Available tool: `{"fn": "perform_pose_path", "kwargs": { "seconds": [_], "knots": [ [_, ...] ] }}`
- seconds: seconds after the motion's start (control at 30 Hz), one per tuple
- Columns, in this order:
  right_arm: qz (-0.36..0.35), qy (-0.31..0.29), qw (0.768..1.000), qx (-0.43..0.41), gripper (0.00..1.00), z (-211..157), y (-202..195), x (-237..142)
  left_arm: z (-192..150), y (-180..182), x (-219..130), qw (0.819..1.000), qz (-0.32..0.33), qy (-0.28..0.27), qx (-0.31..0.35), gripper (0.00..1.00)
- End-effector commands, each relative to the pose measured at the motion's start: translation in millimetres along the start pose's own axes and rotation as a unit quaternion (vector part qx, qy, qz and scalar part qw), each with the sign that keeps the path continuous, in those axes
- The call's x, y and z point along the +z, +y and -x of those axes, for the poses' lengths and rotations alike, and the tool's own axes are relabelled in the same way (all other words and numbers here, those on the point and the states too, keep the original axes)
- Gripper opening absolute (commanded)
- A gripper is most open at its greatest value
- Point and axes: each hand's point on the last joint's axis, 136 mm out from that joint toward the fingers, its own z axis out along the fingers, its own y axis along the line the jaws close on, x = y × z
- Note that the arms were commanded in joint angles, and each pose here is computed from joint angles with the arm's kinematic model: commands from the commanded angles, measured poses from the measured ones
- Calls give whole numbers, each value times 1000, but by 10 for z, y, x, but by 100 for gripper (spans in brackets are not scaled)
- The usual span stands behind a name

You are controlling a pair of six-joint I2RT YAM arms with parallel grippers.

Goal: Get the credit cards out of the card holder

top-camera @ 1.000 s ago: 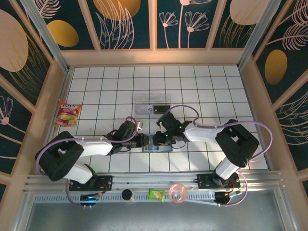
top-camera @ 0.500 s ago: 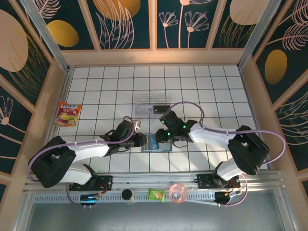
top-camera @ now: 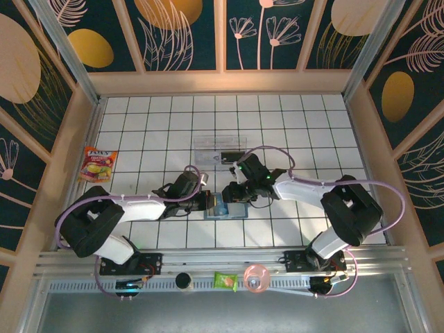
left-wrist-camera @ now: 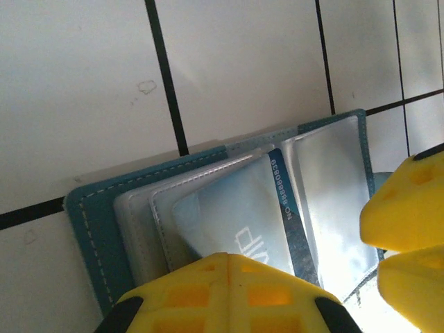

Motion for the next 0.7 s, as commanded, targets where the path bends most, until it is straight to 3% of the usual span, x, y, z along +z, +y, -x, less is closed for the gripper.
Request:
{"fn": "perform_pose_path", "kwargs": {
  "seconds": [0.0, 0.57, 0.67],
  "knots": [
    [23, 19, 1000, 9, 31, -51, -11, 81, -138, 223, 3, 999, 41, 12, -7, 0],
    [12, 52, 998, 46, 26, -158, -247, 288, -240, 256, 63, 999, 31, 30, -17, 0],
    [23, 55, 997, 55, 22, -182, -253, 309, -247, 255, 66, 999, 29, 31, -16, 0]
  ]
}}
